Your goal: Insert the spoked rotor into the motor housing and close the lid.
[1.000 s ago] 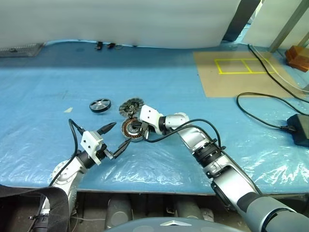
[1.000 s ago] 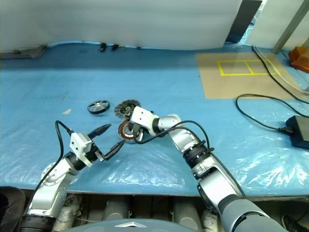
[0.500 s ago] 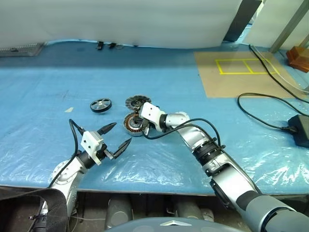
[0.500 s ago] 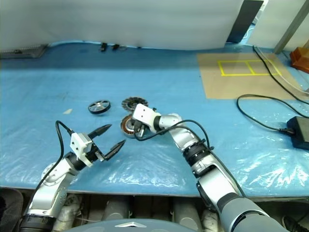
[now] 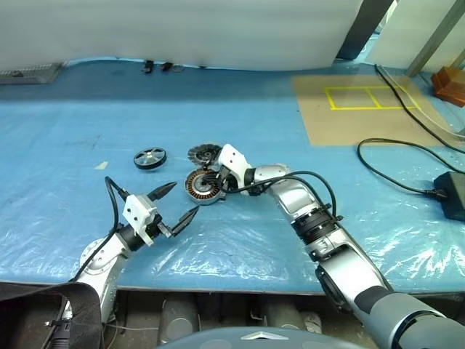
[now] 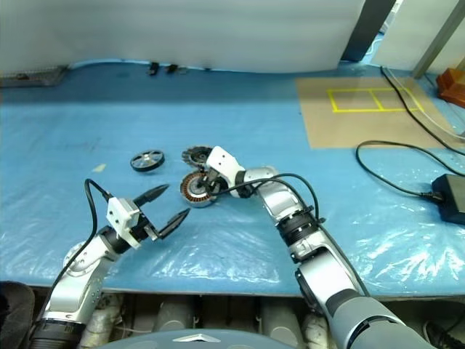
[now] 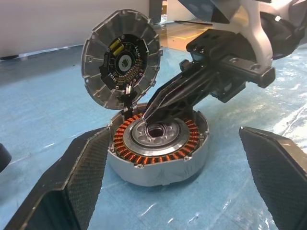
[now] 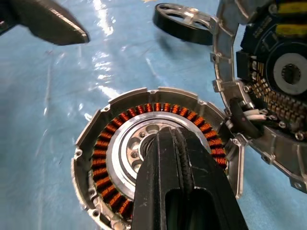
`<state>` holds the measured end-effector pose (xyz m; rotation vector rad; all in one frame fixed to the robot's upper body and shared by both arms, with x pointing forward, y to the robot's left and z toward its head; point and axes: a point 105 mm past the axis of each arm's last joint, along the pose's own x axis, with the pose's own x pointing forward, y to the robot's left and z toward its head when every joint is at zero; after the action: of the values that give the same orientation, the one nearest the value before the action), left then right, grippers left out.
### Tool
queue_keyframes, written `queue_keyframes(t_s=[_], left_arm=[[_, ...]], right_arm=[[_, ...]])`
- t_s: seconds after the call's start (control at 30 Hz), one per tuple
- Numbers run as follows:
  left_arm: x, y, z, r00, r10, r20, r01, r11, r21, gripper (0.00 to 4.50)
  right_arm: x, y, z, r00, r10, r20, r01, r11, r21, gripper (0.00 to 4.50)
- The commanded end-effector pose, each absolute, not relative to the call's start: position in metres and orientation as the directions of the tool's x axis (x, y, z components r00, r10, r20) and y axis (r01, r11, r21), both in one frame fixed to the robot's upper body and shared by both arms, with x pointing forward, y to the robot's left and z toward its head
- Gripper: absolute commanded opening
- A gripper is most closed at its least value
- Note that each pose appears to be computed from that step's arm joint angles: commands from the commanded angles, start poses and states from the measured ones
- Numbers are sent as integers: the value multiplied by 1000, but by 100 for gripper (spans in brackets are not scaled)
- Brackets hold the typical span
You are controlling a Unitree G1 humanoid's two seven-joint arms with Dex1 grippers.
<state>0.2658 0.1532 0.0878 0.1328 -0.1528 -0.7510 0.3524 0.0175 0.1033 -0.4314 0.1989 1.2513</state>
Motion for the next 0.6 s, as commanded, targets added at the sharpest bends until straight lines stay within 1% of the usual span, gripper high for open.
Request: queue_keyframes(t_s=[0.03,0.17,0.23,0.37,0.6], left_arm=[[265,153,91,713,-695,94,672,715,190,450],[265,153,89,715,-692,94,670,718,188,450],[264,153,89,717,-690,96,668,720,186,450],[263,152,88,721,-685,101,664,725,184,450],[261,155,86,736,-670,102,648,740,183,450]], right_arm=[[348,33,135,238,884,-402,-947,118,-300,2],[355,37,141,239,839,-489,-928,48,-370,2],[355,41,143,210,820,-533,-925,-10,-380,2],[356,39,132,163,737,-656,-915,-136,-380,2],[357,39,126,144,683,-716,-899,-213,-384,2]])
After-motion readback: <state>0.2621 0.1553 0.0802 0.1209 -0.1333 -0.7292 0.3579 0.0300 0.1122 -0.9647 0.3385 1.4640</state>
